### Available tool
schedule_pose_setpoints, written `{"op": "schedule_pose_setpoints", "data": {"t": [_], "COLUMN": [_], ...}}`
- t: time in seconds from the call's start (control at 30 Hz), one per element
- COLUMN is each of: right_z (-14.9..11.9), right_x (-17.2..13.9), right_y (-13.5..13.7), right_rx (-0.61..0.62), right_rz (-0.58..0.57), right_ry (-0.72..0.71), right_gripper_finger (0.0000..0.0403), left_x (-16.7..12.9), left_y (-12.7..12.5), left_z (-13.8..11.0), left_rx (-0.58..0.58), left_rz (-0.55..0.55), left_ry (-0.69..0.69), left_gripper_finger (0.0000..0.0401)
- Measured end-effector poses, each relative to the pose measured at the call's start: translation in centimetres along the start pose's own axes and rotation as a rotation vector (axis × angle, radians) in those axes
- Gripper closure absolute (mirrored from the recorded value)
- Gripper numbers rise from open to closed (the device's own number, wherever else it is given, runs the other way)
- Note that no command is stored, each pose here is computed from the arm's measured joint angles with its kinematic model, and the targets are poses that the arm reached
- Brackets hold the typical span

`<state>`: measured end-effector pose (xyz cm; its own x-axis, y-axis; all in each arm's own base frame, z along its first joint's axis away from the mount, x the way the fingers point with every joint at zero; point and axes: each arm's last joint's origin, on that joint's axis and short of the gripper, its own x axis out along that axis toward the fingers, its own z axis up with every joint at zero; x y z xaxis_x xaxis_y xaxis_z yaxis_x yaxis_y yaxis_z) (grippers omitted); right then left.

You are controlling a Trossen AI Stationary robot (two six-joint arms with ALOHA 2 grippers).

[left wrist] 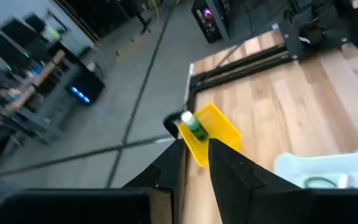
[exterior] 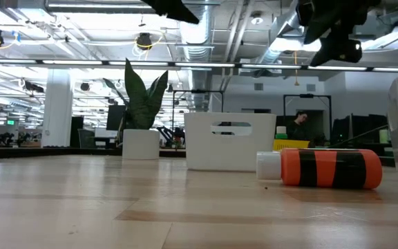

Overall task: Pick & Place Paint Supplies
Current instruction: Put the yellow acrylic paint bottle into the yellow basket

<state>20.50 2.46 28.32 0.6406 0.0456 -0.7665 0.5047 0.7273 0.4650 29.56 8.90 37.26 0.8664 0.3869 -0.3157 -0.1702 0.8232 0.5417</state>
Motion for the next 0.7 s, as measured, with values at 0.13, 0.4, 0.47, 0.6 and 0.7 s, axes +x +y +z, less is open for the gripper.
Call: {"op": "schedule_pose_setpoints", "data": {"t": [0.13, 0.4, 0.47, 0.6, 0.7], "right_z": [-0.5, -0.8, -0.8, -0.9, -0.8], "right_x": [1.7, 4.4, 4.9, 5.7, 6.2], "right_y": [0.5, 0.4, 0.4, 0.3, 0.0], "right_rx": [0.048, 0.199, 0.23, 0.279, 0.297], "right_rz": [-0.018, -0.122, -0.137, -0.172, -0.204], "right_ry": [0.081, 0.147, 0.154, 0.169, 0.182], "right_gripper_finger": [0.0186, 0.0186, 0.0186, 0.0186, 0.0186], "left_x": [-0.1, -0.6, -0.7, -1.0, -1.2], "left_y": [-0.6, -2.6, -3.1, -4.1, -4.7], "left_z": [-0.7, -1.4, -1.4, -1.1, -0.9], "left_rx": [-0.06, -0.103, -0.091, -0.07, -0.059], "left_rz": [-0.053, -0.168, -0.193, -0.232, -0.253], "left_ry": [0.077, 0.208, 0.225, 0.233, 0.235], "left_gripper_finger": [0.0335, 0.0336, 0.0336, 0.0336, 0.0337]}}
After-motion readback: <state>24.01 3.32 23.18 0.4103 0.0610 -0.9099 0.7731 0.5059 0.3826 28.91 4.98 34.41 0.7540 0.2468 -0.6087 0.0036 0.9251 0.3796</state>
